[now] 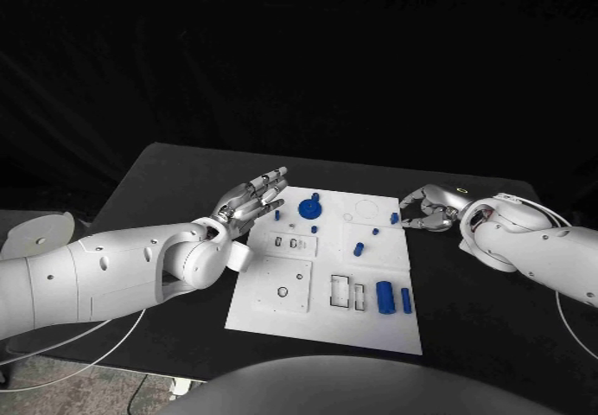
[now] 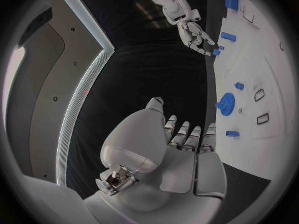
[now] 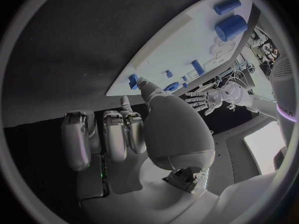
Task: Assemble the parts on the task board
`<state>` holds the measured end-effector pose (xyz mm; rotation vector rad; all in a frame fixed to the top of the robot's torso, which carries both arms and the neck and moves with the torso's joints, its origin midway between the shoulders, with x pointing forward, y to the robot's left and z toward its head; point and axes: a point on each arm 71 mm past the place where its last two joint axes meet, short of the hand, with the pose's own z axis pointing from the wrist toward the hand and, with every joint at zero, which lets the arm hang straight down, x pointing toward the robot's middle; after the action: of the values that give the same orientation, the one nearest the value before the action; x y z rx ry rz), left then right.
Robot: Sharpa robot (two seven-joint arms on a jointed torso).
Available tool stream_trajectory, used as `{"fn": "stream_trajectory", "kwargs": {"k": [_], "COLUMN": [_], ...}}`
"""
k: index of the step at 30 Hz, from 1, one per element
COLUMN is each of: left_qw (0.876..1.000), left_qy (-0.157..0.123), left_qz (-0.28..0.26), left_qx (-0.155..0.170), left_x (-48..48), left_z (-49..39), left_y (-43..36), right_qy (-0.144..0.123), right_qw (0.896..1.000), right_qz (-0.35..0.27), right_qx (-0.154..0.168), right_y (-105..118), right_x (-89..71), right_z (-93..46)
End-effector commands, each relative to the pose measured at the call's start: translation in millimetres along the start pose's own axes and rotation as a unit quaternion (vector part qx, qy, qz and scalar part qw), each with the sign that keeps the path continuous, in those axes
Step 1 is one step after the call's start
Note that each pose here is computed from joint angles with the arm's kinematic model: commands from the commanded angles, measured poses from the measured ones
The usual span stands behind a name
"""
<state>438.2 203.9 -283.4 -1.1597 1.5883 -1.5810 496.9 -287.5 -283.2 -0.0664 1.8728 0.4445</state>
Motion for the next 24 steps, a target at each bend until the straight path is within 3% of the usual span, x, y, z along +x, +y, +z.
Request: {"fn": "stream_trajectory", "kwargs": {"k": [1, 24], "left_qw": [1.0, 1.0], "left_qy": [0.009, 0.012], "left_qz": [-0.006, -0.008], "left_qx": [0.005, 0.002], "left_x": [2.7, 1.7], "left_z": [0.6, 0.8], "left_y": [-0.7, 0.3], "right_qy": [0.003, 0.005], "right_qw": [1.0, 1.0], "right_qz": [0.001, 0.0], "right_qx": [-0.006, -0.007], "right_y": [1.5, 7.4], "right_x": [1.1, 4.0], "right_z": [1.1, 10.4]}}
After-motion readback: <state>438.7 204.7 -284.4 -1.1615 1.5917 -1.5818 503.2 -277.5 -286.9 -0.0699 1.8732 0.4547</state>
